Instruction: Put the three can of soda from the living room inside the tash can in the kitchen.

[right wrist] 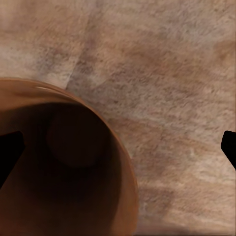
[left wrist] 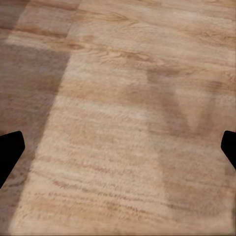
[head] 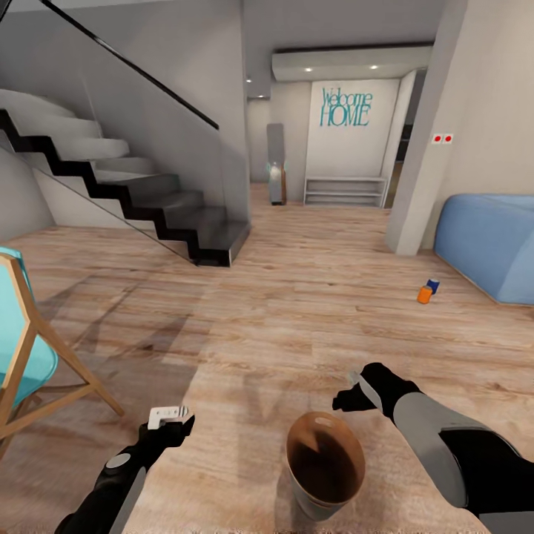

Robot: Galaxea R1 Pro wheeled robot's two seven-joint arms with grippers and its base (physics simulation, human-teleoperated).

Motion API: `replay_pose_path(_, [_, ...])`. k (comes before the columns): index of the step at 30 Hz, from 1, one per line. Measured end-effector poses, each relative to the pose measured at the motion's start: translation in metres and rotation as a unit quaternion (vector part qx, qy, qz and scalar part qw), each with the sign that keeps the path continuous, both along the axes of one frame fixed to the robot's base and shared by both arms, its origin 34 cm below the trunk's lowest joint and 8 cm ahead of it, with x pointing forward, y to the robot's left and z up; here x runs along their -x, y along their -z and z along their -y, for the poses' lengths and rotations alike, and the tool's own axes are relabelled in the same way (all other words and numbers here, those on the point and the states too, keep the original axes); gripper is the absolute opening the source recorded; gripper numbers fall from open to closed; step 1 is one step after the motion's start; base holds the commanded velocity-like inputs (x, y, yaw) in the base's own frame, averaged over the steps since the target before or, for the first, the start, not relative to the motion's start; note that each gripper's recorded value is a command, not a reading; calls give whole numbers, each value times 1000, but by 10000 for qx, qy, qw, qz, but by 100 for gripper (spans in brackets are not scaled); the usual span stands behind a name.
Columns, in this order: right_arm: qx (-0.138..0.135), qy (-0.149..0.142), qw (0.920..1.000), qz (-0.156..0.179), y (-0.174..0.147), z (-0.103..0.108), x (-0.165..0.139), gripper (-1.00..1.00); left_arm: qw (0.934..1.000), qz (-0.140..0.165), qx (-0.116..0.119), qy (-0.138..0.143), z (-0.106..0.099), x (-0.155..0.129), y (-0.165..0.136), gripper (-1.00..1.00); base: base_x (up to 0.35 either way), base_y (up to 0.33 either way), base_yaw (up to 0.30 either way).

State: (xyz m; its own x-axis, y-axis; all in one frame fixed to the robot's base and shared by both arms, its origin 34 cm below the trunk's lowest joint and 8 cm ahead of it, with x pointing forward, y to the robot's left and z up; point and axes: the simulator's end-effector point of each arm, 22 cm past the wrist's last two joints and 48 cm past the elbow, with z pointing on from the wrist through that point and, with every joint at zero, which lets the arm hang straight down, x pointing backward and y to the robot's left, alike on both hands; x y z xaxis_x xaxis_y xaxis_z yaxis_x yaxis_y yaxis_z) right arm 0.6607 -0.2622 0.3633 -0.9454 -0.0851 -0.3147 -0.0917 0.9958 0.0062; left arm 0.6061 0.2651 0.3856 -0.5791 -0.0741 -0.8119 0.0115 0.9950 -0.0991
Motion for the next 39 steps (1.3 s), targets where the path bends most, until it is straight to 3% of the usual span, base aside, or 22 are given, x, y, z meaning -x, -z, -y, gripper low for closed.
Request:
replay_pose_path(15, [25, 2, 9995, -313, 37, 1, 11, 100, 9995, -310, 2, -1, 0, 9, 34, 100, 0, 0, 0])
replay_pose_path(26, [38, -7, 9995, -312, 37, 1, 11, 100, 9995, -311, -4, -6, 0, 9, 34, 100, 0, 0, 0])
replay_pose_path(39, [46, -8, 9983, -577, 69, 2, 21, 100, 9983, -577, 1, -5, 0, 18, 63, 100, 0, 0, 0])
